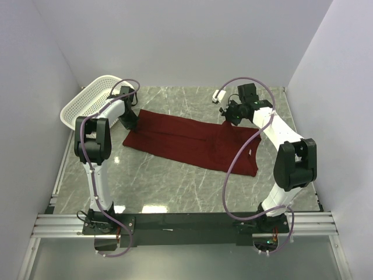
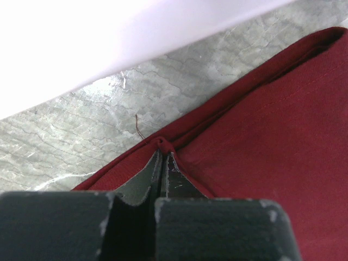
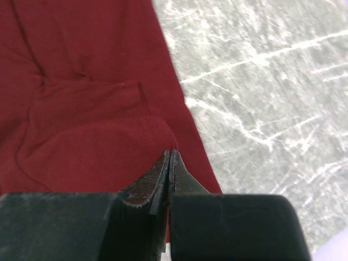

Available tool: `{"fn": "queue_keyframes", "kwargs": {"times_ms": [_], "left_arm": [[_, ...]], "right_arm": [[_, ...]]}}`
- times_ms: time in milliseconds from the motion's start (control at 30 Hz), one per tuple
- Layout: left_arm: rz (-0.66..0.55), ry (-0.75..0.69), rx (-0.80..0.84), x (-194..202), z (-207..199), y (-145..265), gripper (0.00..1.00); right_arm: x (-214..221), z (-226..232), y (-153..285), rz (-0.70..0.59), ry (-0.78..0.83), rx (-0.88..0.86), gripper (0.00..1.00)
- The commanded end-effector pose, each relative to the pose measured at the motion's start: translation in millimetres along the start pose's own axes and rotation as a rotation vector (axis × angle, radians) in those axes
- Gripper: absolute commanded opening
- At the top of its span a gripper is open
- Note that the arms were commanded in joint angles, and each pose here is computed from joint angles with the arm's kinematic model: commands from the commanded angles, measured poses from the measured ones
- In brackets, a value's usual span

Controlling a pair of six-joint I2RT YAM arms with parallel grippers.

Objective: Fold and stack the t-shirts
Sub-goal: Fold the tshirt

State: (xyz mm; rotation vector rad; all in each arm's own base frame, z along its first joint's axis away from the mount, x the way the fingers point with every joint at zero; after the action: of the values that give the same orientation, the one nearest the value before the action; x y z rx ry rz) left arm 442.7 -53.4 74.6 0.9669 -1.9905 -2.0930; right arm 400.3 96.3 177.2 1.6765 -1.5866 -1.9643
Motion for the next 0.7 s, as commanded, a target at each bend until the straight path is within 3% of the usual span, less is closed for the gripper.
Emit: {"fn": "queue_keyframes", "kwargs": {"times_ms": [0,200,667], "left_arm": [[-0.002,-0.019,0.001,-1.4,1.8,-2.5,0.01],[-0.001,-0.023,0.0,-0.1,1.7,-3.2,0.01],[-0.003,-0.022,0.003,-0.9,1.9,-2.8,0.01]], "right_arm": [[-14.1,-20.1,5.7,-0.03,0.009,0.094,0.0],[-1.7,-23.4,-1.3,0.015,-0.006,0.125,0.06],[16.9,-32.1,-11.7,0.1,-0.059,0.16,0.05]]}}
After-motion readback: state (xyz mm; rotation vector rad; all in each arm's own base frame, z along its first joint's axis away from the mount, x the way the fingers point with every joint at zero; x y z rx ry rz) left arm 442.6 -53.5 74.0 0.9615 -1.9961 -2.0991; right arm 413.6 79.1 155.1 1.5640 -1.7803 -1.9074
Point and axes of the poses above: each gripper's point midway between its finger pads, its own y axis back along the fingers, its own z axis along the line the jaws close on, x = y × z, the point moved 5 cm from there along y, back along the fingers, and after that the axes turned 10 degrees about -y, right-handed, at the moved point
